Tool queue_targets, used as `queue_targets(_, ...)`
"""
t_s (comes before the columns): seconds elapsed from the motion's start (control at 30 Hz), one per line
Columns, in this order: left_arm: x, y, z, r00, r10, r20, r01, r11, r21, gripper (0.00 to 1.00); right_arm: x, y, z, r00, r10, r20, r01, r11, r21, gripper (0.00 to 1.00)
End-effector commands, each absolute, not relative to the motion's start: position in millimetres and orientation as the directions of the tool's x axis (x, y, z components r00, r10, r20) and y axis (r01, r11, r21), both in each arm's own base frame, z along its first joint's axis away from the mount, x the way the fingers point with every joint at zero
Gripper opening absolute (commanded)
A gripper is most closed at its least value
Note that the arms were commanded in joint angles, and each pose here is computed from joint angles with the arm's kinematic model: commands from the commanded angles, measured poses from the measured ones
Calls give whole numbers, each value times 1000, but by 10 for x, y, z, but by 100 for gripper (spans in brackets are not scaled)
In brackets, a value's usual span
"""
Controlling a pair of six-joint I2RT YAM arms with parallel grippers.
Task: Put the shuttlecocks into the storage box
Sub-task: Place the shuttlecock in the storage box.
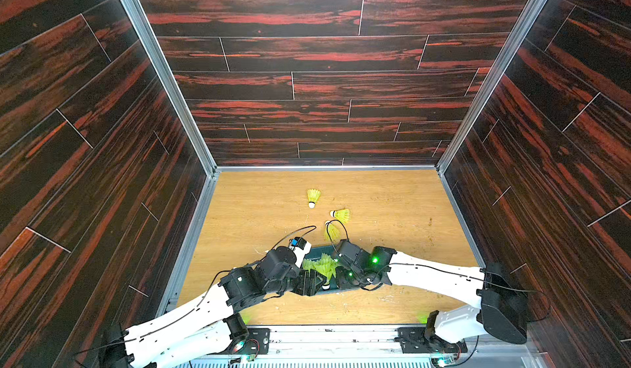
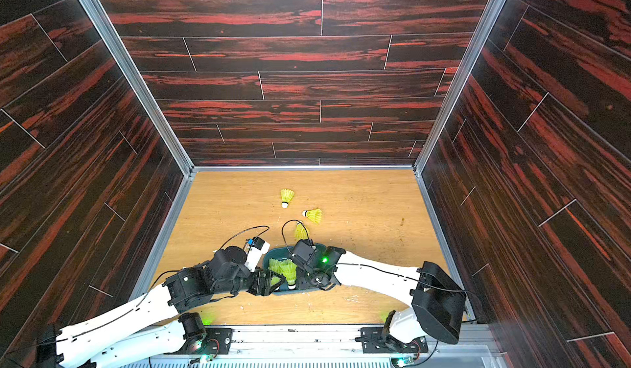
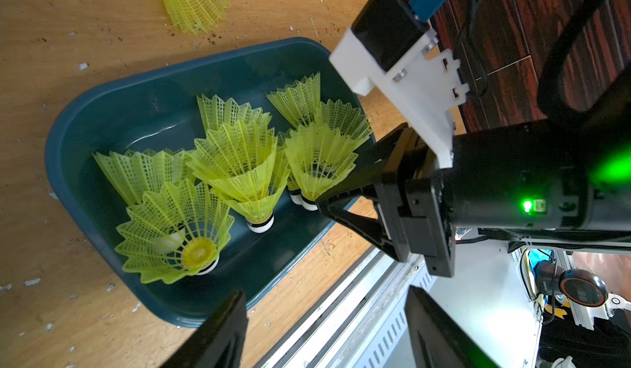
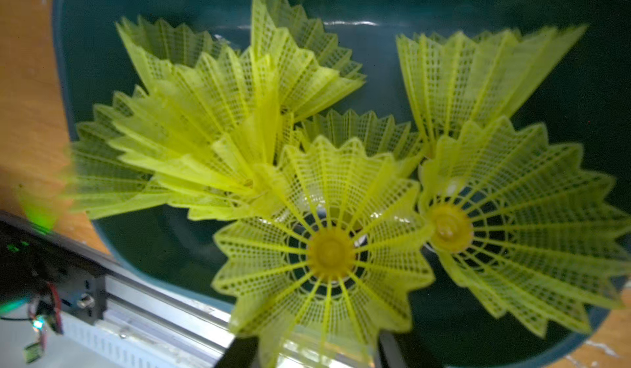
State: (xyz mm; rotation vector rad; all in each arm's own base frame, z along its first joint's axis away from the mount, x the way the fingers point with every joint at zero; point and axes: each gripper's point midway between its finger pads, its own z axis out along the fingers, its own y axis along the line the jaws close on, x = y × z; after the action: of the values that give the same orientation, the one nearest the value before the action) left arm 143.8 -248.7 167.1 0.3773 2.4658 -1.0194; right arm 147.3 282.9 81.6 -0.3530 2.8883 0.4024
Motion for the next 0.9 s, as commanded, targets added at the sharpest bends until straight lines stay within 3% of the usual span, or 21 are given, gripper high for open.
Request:
queue_targets(0.0, 1426, -2501, 1647, -863, 91, -497, 415, 688, -596, 77, 1429, 2782, 841, -954, -207, -217, -256, 940, 227, 49)
queue_targets(0.4, 1446, -2506, 1645, -862, 88, -500, 414, 693, -591, 77, 1420, 2775, 1140, -950, -205, -236, -263, 932, 248, 51)
queue_targets(0.6, 1462, -2508, 1652, -860, 84, -503, 412, 695, -589, 77, 1451, 2758, 1281, -947, -192, -260, -258, 933, 250, 58)
queue_targets(0.7, 1479, -2506, 1687, -857, 76, -509, 411, 698, -587, 77, 1521, 2750, 1411, -938, -181, -297, -256, 938, 235, 68)
queue_targets(0.87, 1594, -2507, 1955, -830, -2, -558, 403, 690, -602, 78, 1841, 2612, 1758, -889, -176, -423, -240, 965, 103, 98)
